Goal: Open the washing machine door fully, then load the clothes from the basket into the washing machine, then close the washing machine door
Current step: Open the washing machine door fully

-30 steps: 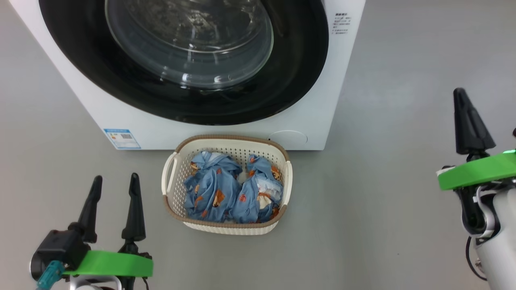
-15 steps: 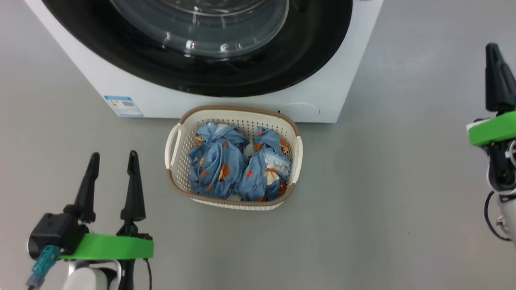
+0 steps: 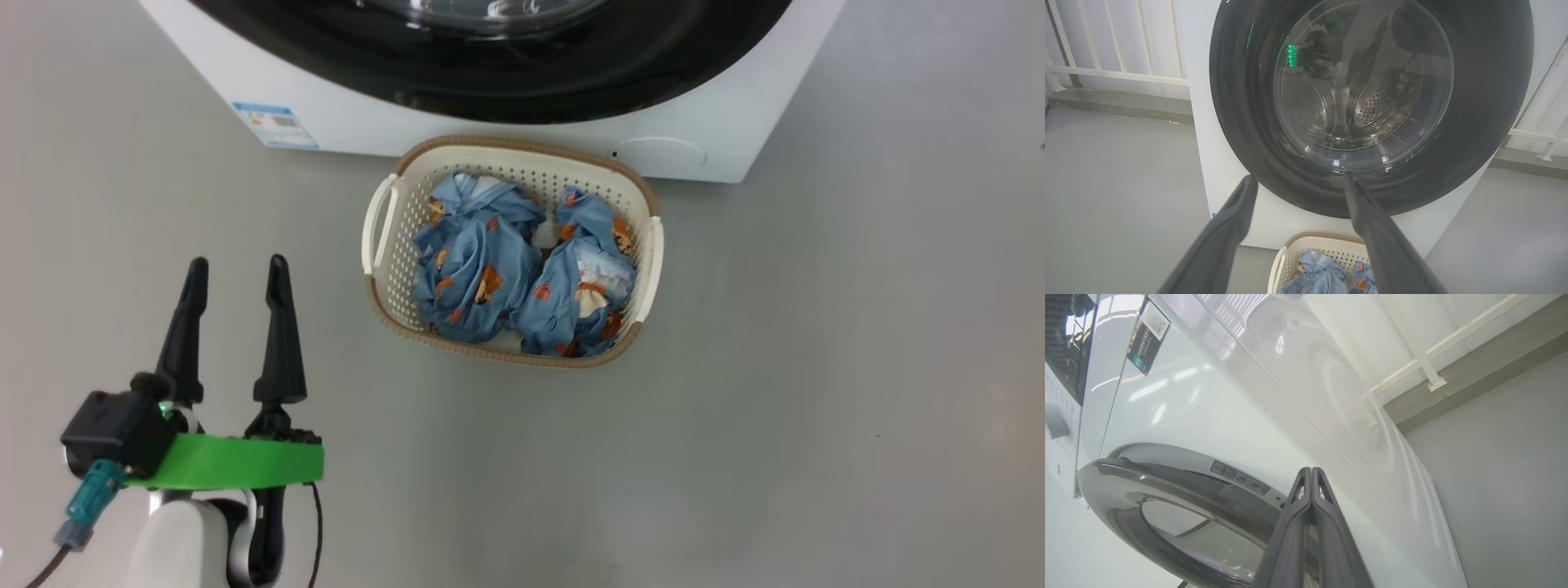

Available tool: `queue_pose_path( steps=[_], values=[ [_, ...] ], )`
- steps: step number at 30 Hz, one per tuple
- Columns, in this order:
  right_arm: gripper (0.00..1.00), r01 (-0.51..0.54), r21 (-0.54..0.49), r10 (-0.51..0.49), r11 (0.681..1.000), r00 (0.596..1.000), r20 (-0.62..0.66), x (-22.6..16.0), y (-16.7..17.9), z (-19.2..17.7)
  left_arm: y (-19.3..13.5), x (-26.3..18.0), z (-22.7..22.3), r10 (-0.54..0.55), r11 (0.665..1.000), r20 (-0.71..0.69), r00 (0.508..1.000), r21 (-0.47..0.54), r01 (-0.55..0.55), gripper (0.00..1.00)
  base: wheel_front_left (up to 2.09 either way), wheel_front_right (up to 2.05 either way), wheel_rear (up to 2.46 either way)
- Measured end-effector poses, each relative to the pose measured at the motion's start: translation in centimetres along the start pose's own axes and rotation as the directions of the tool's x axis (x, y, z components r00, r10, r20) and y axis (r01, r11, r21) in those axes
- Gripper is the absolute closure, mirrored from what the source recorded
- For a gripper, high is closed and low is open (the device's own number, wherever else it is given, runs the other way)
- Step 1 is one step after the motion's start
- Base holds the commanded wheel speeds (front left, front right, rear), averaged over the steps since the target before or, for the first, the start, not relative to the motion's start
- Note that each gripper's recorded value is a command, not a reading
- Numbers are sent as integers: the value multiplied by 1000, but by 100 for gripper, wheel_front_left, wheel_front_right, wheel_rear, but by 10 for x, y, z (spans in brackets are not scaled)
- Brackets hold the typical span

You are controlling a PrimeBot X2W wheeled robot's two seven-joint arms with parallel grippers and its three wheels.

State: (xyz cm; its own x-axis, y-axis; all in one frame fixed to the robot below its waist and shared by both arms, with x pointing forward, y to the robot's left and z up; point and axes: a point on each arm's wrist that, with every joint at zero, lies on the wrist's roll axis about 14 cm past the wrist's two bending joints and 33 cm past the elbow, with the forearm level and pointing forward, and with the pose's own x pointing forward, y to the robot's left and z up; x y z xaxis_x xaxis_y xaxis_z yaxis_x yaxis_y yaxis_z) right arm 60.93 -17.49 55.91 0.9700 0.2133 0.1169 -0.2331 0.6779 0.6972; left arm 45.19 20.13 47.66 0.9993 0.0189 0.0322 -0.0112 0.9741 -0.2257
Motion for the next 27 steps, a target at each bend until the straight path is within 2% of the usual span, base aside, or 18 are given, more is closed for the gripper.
queue_pose_path(
  steps=[4, 5, 12, 15, 18, 23, 27],
  values=[
    [100, -26, 74, 31, 997, 997, -66, 18, 5, -11, 6, 2, -3, 13, 1000, -6, 1000, 2, -13, 0, 0, 0, 0],
    [100, -59, 110, 70, 992, 992, -106, 26, 15, -19, 10, 3, -5, 24, 1000, -10, 1000, 7, -23, 0, 0, 0, 0],
    [100, -114, 151, 146, 982, 963, -228, 47, 31, -43, 19, 4, -10, 47, 999, -23, 999, 18, -46, 0, 0, 0, 0],
    [100, -133, 219, 188, 967, 948, -256, 56, 41, -48, 22, 3, -14, 55, 998, -34, 998, 20, -55, 0, 0, 0, 0],
    [100, -135, 337, 238, 932, 928, -287, 60, 49, -55, 26, 3, -16, 64, 998, -39, 997, 23, -63, 0, 0, 0, 0],
    [100, -112, 418, 266, 901, 905, -332, 67, 45, -63, 31, 5, -17, 79, 997, -39, 996, 21, -78, 0, 0, 0, 0],
    [100, -121, 429, 294, 895, 883, -365, 75, 50, -66, 35, 4, -20, 93, 996, -48, 995, 15, -92, 0, 0, 0, 0]
  ],
)
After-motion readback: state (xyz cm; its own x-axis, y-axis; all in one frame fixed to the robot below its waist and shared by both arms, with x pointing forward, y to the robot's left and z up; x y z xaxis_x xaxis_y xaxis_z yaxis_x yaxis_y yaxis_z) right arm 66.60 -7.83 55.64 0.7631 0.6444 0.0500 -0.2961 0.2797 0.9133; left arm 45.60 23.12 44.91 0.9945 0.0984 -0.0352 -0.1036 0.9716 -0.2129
